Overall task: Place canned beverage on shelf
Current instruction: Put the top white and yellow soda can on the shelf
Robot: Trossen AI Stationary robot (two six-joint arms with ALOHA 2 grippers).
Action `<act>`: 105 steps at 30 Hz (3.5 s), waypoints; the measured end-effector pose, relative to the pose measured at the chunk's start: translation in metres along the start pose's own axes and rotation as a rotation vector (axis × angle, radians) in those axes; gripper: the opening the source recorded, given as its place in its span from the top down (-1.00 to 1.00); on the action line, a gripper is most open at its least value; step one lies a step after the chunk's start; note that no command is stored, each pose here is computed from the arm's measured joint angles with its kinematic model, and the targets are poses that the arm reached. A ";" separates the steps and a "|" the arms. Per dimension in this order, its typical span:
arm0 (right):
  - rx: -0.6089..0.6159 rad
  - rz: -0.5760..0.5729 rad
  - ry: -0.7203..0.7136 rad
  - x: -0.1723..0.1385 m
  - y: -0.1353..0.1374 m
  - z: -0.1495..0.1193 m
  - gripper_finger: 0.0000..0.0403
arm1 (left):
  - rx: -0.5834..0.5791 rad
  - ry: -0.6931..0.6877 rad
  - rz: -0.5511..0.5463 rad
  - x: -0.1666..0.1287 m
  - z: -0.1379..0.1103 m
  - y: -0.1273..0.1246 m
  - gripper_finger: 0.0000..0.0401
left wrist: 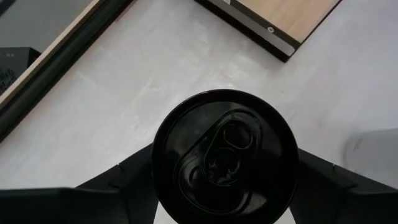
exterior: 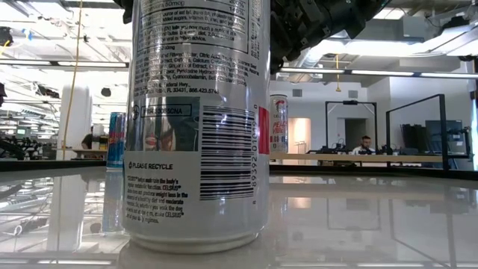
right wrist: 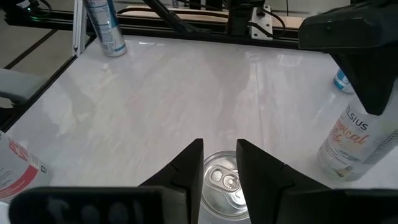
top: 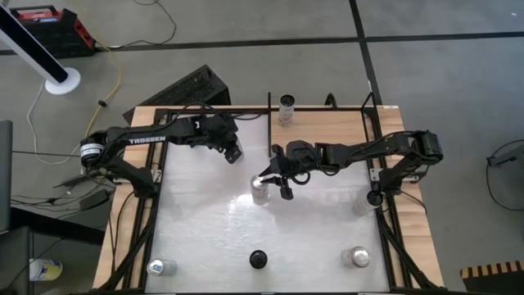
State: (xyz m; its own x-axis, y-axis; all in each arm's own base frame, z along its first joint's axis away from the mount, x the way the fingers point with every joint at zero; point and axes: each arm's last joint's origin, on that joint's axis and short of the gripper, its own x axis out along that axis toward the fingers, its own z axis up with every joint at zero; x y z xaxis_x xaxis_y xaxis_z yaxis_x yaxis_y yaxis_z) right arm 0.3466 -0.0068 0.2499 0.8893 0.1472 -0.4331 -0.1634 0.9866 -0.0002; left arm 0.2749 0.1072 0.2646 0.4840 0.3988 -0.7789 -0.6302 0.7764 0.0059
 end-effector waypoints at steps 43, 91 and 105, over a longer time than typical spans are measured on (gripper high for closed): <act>-0.001 0.002 -0.001 0.000 0.000 0.000 0.40 | 0.457 0.036 -0.025 0.000 -0.003 0.000 -0.49; -0.058 -0.147 -0.173 0.006 -0.052 0.017 0.14 | 0.596 0.151 -0.352 -0.004 -0.018 -0.008 -0.49; -0.049 -0.126 -0.107 0.045 -0.082 0.005 -0.66 | 0.595 0.122 -0.351 -0.003 -0.015 -0.009 -0.49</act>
State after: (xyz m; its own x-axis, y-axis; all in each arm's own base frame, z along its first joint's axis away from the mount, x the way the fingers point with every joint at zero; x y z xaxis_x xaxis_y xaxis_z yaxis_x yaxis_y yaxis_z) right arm 0.4024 -0.0805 0.2345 0.9441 0.0319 -0.3280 -0.0661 0.9934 -0.0937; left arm 0.2698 0.0912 0.2574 0.5047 0.0446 -0.8621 0.0075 0.9984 0.0561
